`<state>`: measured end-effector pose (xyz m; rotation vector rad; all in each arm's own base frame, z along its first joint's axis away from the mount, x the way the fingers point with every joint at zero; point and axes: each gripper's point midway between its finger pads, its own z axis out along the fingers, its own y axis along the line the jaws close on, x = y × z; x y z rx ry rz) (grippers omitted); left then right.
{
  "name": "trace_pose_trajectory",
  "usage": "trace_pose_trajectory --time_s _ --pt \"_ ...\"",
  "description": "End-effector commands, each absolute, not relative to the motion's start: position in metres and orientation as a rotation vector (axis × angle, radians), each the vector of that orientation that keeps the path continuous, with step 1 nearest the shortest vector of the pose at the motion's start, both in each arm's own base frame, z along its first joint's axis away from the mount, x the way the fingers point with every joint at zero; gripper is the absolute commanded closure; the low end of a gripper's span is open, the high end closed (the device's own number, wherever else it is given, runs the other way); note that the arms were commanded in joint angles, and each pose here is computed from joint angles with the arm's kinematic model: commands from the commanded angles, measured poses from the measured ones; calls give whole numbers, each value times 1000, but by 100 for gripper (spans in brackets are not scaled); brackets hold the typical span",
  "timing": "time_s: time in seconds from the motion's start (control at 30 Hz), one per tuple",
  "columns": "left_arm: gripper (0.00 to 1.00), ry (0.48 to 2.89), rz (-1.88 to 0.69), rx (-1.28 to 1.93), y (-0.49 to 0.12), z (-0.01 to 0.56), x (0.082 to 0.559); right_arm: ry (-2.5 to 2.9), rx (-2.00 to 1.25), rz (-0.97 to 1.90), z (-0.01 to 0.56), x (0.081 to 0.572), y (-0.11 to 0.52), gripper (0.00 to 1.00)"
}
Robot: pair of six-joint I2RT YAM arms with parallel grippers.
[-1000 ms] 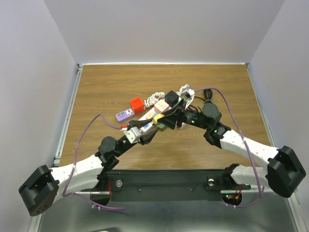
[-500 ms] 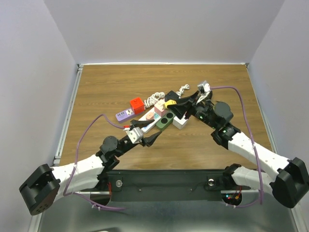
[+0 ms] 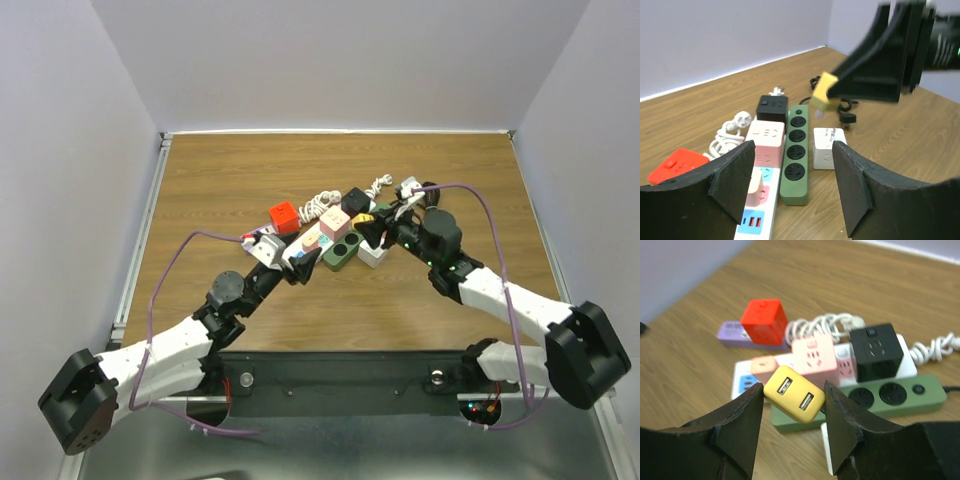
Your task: Insert the plug
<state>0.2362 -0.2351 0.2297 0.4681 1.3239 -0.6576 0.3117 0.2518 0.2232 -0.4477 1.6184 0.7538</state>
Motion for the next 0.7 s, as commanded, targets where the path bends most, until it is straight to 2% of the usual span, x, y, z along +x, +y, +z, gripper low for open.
trace_pose_trajectory --time_s 0.0,0.67 --pt "26 1322 -652 304 -216 253 248 1602 -519 688 215 325 255 100" --pt "26 1384 -623 279 -209 237 272 1524 -946 633 157 334 290 99"
